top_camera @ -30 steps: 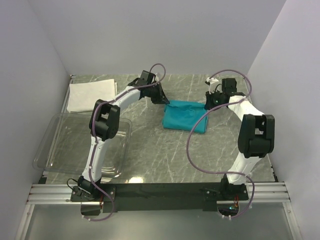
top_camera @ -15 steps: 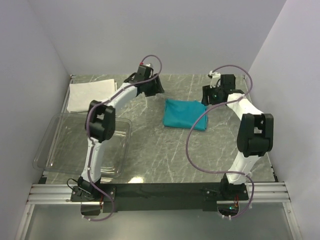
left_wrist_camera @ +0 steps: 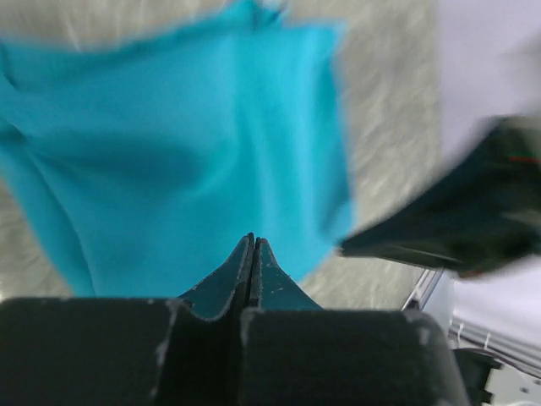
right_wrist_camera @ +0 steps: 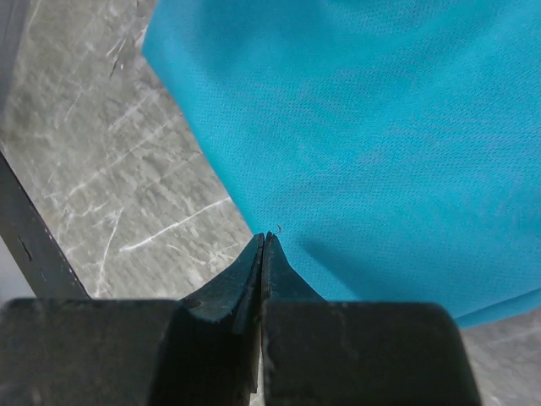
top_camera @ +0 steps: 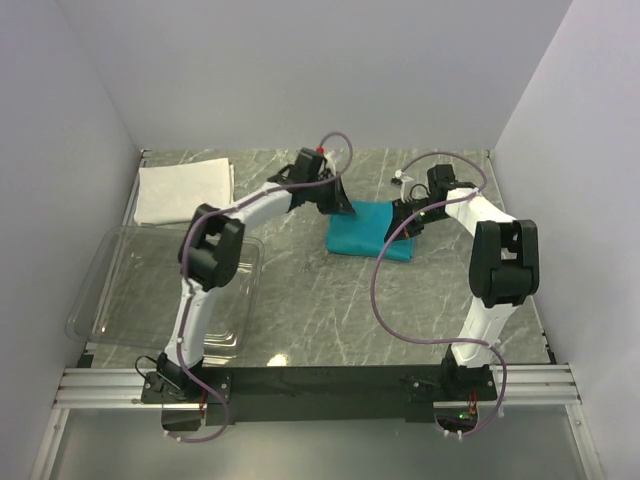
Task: Fold and stack the t-shirts
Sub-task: Fold the tshirt
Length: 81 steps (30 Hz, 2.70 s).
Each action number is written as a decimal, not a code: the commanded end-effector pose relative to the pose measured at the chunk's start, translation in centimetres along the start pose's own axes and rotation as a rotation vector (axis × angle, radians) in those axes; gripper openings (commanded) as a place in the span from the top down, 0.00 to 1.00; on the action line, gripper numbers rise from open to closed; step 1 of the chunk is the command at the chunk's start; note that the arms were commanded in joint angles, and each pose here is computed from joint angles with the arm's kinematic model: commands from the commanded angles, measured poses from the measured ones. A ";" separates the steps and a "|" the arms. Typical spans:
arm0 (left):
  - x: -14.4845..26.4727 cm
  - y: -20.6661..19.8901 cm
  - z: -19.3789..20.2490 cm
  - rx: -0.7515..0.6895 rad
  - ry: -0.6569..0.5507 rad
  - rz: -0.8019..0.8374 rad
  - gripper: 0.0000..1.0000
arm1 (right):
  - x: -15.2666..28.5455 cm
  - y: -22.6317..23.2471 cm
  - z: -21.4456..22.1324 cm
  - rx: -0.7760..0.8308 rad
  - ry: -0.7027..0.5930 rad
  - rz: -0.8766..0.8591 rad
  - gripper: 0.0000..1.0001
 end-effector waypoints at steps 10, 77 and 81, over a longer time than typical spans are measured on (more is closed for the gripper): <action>-5.0 6.1 -2.0 0.170 -0.052 -0.124 1.00 | -2.2 -2.4 1.8 -0.106 0.075 0.099 1.00; 2.4 5.4 -11.2 0.152 -0.345 -0.003 0.60 | -1.9 -11.2 -9.3 -0.474 -0.188 0.304 0.85; 2.8 6.1 -8.8 0.154 -0.257 -0.066 0.63 | -1.9 -11.3 -9.4 -0.473 -0.186 0.305 0.85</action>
Point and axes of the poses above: each gripper's point midway between its finger pads, its own x axis back along the fingers, its own y axis along the line the jaws close on, z = x × y, the point moved 1 cm from there along x, back along the fingers, and after that the axes turned 1 degree about -x, right-handed, at the moved point
